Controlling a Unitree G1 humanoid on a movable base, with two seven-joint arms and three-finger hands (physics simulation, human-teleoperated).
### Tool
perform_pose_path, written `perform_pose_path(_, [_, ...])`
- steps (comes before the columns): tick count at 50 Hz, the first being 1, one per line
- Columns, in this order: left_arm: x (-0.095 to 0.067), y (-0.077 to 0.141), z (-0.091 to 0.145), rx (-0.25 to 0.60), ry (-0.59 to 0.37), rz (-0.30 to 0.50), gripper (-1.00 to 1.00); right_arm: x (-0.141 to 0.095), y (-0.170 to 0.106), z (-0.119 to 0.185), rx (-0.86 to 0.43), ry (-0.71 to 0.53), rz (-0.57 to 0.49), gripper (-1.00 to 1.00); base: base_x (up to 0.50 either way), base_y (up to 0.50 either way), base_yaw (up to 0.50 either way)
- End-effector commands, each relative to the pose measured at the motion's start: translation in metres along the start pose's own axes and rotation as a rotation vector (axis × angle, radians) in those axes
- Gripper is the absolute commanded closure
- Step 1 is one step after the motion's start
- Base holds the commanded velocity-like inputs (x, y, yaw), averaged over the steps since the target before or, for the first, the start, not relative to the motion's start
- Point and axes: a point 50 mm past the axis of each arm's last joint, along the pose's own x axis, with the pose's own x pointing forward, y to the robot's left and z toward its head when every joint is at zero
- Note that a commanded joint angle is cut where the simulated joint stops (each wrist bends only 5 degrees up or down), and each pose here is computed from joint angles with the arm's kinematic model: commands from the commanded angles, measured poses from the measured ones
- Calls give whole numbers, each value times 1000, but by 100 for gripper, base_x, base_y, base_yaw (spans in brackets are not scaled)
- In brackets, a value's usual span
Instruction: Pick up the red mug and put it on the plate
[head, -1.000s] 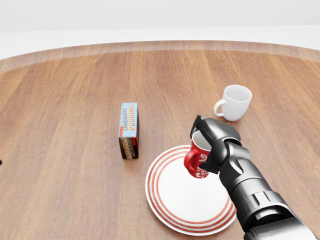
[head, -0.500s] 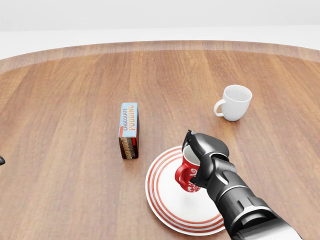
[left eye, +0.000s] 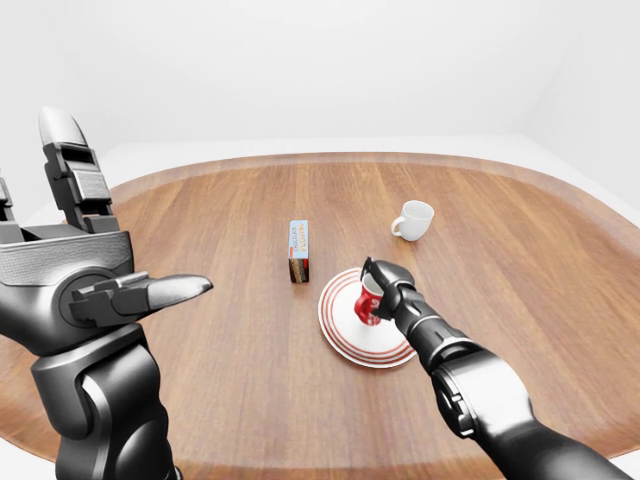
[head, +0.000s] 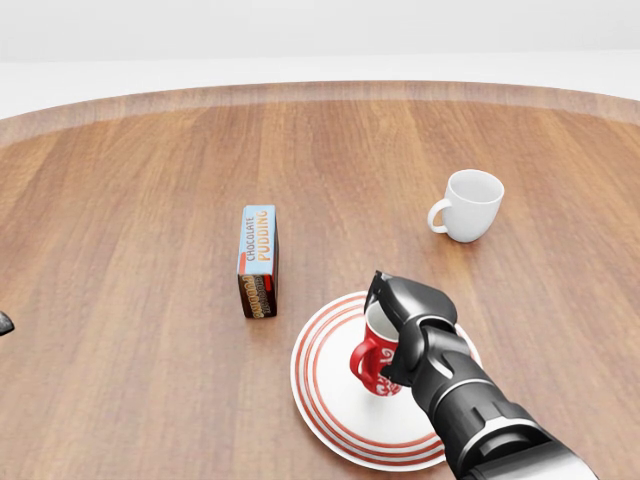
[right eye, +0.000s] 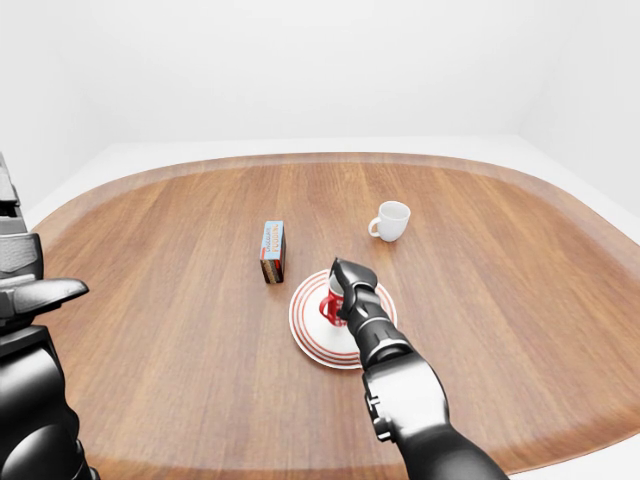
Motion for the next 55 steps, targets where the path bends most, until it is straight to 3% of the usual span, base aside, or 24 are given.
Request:
perform_pose_path(1, [-1, 0, 0, 3, 3, -1, -100, 0, 0, -1, -52, -3, -33, 100, 0, 0, 0])
perform_pose_path(21, [-1, 0, 0, 1, 2, 0, -100, -1, 4, -4, -52, 6, 30, 100, 0, 0, 0])
perform_pose_path(55, [-1, 0, 0, 2, 4, 0, -100, 0, 4, -4, -60, 6, 32, 100, 0, 0, 0])
